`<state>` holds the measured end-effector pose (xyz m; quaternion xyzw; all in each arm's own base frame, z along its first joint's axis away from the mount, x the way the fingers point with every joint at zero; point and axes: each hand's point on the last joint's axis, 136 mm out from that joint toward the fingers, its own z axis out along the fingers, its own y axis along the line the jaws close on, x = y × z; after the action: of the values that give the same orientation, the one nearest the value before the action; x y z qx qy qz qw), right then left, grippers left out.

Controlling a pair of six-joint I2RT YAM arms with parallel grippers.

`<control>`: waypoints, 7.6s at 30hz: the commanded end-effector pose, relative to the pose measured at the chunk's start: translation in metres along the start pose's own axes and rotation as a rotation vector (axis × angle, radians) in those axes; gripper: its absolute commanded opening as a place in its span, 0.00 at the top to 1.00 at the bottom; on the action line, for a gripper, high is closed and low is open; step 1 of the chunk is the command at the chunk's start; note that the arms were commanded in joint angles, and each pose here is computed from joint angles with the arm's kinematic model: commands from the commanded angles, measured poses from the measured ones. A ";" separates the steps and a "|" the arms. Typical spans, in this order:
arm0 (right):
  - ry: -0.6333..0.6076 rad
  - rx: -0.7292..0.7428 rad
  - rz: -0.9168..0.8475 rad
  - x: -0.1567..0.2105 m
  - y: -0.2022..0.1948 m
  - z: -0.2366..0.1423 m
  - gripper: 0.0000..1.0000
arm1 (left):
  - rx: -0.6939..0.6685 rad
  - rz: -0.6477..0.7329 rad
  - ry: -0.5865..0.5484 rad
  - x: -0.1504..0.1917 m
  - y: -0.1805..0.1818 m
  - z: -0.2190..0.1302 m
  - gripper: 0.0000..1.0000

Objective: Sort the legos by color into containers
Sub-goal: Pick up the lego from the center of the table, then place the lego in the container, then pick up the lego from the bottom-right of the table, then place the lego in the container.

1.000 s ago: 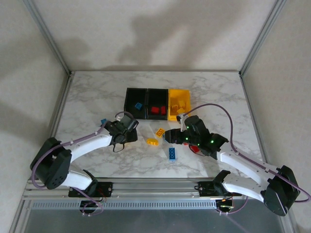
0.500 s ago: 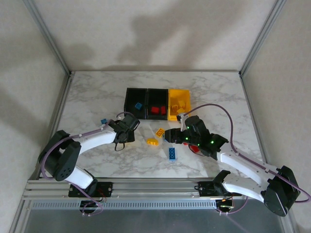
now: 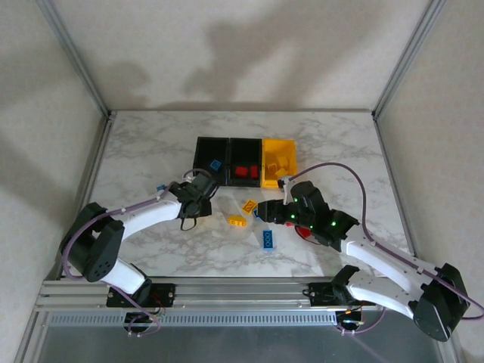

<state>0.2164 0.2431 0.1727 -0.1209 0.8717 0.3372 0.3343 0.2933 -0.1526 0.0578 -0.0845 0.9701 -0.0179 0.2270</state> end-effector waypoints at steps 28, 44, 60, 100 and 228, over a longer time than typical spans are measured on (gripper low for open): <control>-0.211 0.313 0.356 0.009 -0.103 -0.066 0.38 | 0.373 0.165 -0.128 -0.099 -0.251 -0.046 0.68; -0.241 0.327 0.388 0.016 -0.108 -0.079 0.38 | 0.245 0.233 -0.176 -0.119 -0.291 0.007 0.67; -0.245 0.324 0.384 0.015 -0.107 -0.080 0.38 | 0.223 0.238 -0.186 -0.118 -0.290 0.013 0.44; -0.050 0.873 0.767 0.064 -0.186 -0.082 0.20 | 0.813 0.273 -0.141 0.014 -0.181 -0.156 0.36; -0.029 0.460 0.220 -0.120 -0.045 0.071 0.34 | 0.605 -0.231 -0.095 -0.007 -0.024 -0.102 0.35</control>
<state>0.3825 0.2822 0.1993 0.0555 0.9229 0.1964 0.3265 0.2650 -0.1620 0.1435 -0.1596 0.8928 -0.3053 0.2901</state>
